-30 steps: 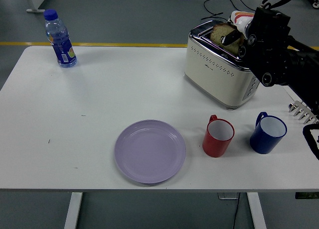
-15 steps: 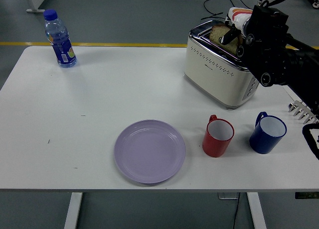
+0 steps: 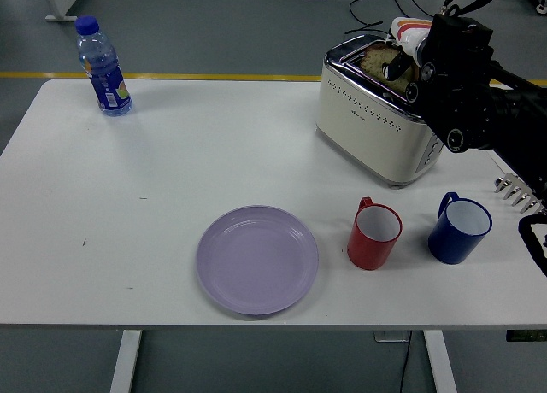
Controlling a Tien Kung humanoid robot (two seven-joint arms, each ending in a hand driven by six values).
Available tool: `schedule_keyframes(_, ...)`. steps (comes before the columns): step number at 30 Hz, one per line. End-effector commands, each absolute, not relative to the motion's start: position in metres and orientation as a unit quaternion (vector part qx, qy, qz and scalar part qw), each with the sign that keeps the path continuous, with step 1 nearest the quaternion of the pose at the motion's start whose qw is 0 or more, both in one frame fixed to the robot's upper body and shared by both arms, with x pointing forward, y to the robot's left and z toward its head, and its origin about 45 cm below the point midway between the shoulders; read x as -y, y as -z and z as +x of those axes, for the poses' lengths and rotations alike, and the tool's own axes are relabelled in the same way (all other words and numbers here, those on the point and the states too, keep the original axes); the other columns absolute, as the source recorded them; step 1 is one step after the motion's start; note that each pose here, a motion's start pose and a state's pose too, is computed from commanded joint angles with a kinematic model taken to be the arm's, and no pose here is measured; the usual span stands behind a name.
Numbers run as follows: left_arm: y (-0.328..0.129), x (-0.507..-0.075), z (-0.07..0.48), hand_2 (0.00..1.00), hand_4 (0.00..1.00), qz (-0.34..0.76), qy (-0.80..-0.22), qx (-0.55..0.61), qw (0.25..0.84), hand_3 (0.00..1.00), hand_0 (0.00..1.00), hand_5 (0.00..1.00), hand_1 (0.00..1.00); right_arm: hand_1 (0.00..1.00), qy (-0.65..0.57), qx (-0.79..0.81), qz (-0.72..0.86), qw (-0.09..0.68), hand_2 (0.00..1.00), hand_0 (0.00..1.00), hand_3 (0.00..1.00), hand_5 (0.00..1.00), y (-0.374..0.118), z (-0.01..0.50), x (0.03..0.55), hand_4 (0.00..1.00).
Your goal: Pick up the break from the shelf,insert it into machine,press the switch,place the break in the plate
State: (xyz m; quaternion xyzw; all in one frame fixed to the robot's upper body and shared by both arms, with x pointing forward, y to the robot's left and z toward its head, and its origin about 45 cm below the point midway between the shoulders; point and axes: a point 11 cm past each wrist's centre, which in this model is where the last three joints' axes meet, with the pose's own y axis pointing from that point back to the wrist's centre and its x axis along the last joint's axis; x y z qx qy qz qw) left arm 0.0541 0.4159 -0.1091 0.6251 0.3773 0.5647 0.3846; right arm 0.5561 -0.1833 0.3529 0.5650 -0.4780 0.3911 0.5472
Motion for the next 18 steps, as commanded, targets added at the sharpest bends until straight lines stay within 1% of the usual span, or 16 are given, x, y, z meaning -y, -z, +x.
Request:
schedule_keyframes(1,0.109,-0.416,0.054,0.578,0.322,0.625,-0.565,-0.377,0.385,0.611,0.659,0.987,0.567,0.32,-0.391,0.479,0.565,0.546,0.386,0.323,0.502,0.002,-0.353,0.556,0.183,0.505)
schedule_keyframes(6,0.109,-0.416,0.053,0.578,0.322,0.625,-0.564,-0.378,0.384,0.611,0.659,0.987,0.567,0.32,-0.391,0.485,0.57,0.536,0.386,0.323,0.502,0.002,-0.356,0.556,0.18,0.505)
schedule_keyframes(7,0.109,-0.416,0.053,0.578,0.323,0.626,-0.564,-0.378,0.384,0.608,0.658,0.987,0.567,0.31,-0.392,0.488,0.573,0.529,0.377,0.306,0.495,0.002,-0.359,0.556,0.177,0.502)
schedule_keyframes(12,0.109,-0.416,0.052,0.578,0.323,0.626,-0.564,-0.379,0.383,0.608,0.658,0.987,0.567,0.31,-0.396,0.499,0.586,0.501,0.377,0.306,0.495,0.002,-0.372,0.555,0.165,0.502)
schedule_keyframes(13,0.109,-0.416,0.052,0.579,0.322,0.626,-0.564,-0.379,0.383,0.61,0.658,0.987,0.568,0.302,-0.397,0.5,0.587,0.498,0.371,0.307,0.494,0.002,-0.373,0.555,0.164,0.478)
schedule_keyframes(18,0.109,-0.417,0.052,0.579,0.322,0.625,-0.564,-0.38,0.383,0.61,0.658,0.987,0.568,0.302,-0.401,0.507,0.597,0.475,0.371,0.307,0.494,0.002,-0.383,0.552,0.153,0.478)
